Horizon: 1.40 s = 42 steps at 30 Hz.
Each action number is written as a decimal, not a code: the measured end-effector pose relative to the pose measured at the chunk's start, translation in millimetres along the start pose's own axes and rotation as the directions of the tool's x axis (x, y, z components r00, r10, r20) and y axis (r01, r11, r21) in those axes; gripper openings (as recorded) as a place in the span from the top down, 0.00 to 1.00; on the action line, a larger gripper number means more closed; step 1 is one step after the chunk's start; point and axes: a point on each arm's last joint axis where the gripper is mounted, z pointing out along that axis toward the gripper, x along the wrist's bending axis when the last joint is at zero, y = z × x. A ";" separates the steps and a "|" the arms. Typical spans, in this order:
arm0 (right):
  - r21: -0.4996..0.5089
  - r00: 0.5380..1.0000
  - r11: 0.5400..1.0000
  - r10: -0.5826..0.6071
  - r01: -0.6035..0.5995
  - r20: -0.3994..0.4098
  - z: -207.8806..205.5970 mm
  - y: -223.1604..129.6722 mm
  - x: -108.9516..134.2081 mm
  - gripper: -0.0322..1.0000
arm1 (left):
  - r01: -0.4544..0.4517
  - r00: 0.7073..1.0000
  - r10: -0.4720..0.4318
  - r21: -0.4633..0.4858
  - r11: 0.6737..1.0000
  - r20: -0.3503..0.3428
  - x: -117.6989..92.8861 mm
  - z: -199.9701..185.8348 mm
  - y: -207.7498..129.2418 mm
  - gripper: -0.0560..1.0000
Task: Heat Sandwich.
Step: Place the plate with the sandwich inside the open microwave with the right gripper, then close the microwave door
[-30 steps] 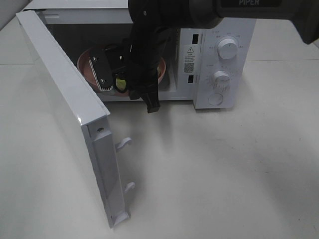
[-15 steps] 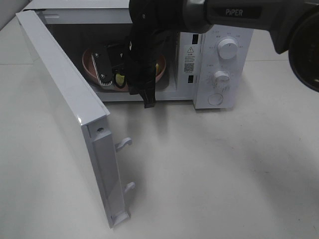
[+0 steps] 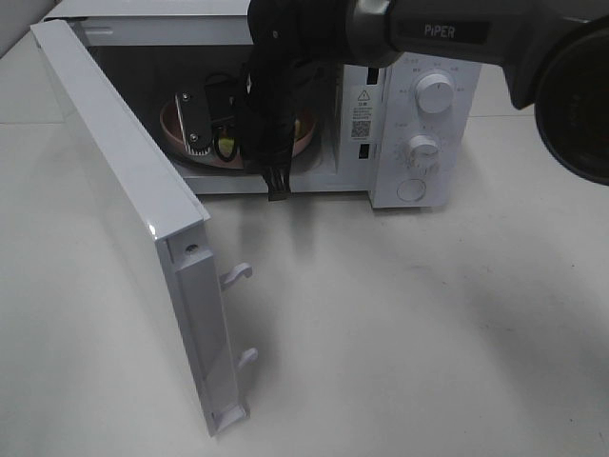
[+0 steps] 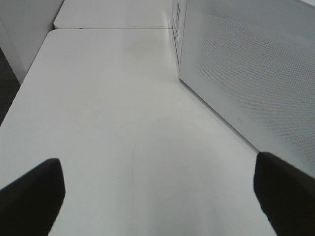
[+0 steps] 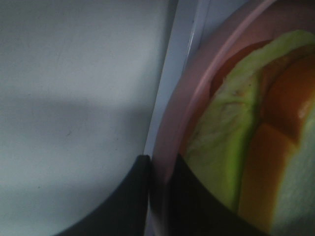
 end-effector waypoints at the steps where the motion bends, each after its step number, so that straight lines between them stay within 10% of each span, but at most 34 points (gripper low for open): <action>1: -0.003 1.000 1.000 0.004 -0.004 0.005 -0.2 0.3 -0.6 0.82 | 0.000 1.000 0.000 0.000 1.000 0.000 0.0 0.0 0.0 0.02; 17: -0.006 0.992 0.992 0.128 -0.128 0.008 -5.2 -0.7 1.2 0.23 | 0.000 1.000 0.000 0.000 1.000 0.000 0.0 0.0 0.0 0.02; 42: 0.066 0.989 0.986 0.149 -0.150 0.024 -48.4 -24.2 34.1 0.23 | 0.000 1.000 0.000 0.000 1.000 0.000 0.0 0.0 0.0 0.02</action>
